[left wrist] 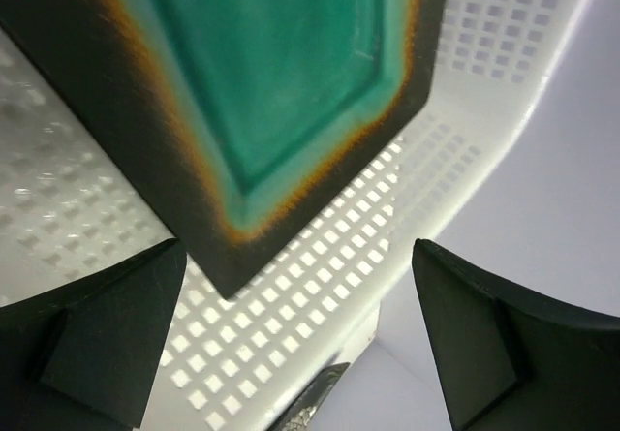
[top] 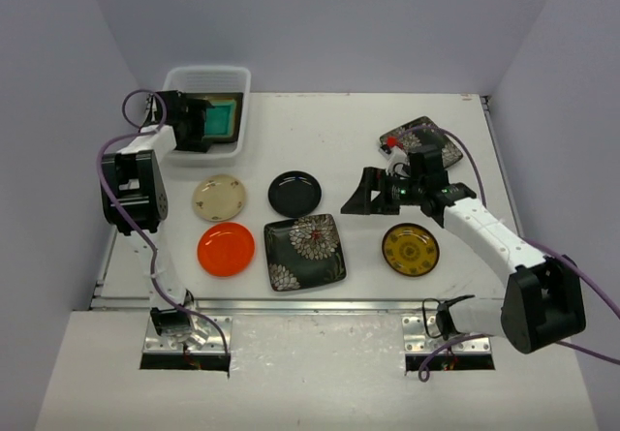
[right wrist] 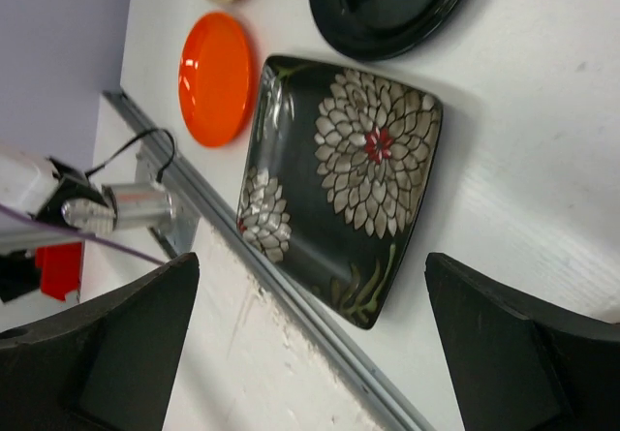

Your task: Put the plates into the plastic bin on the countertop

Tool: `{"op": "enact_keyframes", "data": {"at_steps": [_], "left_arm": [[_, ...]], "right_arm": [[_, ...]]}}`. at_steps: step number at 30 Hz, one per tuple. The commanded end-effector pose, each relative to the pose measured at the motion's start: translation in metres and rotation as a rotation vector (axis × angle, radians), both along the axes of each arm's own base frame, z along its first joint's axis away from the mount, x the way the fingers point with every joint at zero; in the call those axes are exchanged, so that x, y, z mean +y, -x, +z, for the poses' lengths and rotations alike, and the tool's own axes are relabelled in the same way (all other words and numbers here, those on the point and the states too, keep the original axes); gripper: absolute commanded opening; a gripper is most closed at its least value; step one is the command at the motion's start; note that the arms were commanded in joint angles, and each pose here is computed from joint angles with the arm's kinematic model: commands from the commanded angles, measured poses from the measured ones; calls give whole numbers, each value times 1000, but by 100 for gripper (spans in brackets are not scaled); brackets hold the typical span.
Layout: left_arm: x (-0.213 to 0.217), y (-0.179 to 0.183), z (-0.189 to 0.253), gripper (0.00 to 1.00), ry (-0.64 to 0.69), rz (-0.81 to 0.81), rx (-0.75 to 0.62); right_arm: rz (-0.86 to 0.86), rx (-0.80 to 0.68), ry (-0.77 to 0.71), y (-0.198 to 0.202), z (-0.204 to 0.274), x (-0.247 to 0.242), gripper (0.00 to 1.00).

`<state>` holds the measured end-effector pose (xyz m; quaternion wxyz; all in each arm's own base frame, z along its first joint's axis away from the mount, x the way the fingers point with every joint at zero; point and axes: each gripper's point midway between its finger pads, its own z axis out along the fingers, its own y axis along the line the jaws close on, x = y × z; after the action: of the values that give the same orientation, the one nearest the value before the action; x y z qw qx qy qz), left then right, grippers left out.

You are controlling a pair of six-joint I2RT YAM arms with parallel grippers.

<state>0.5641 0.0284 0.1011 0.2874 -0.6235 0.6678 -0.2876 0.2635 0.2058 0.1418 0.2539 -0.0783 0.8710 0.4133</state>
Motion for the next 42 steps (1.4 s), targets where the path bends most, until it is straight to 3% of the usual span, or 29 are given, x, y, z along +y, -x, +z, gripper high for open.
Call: {"op": "enact_keyframes", "data": {"at_steps": [1,4,11,14,18,20,26,29,37,42], "left_arm": [[-7,-33,57,100,-11,-96,-119],[-21,-30,67,100,21,-169,-122],[-42,14,96,100,20,-273,-187],[-50,33,129,100,-43,-340,-304],[-72,88,197,100,-234,-450,-499],[-85,125,208,100,-326,-510,-543],[-106,232,176,100,-382,-604,-603],[-105,258,162,100,-466,-653,-582],[-112,311,115,100,-592,-848,-542],[-122,321,117,100,-581,-924,-575]], "right_arm": [[87,-75,24,7,8,2,99],[97,-78,19,7,11,3,99],[101,-24,94,2,-5,2,99],[127,-11,111,1,-14,9,99],[182,15,130,-1,-31,25,99],[217,33,141,0,-45,37,99],[225,133,163,7,-95,49,94],[201,161,187,11,-111,44,92],[221,272,118,36,-146,46,66],[191,317,73,41,-161,46,37]]}}
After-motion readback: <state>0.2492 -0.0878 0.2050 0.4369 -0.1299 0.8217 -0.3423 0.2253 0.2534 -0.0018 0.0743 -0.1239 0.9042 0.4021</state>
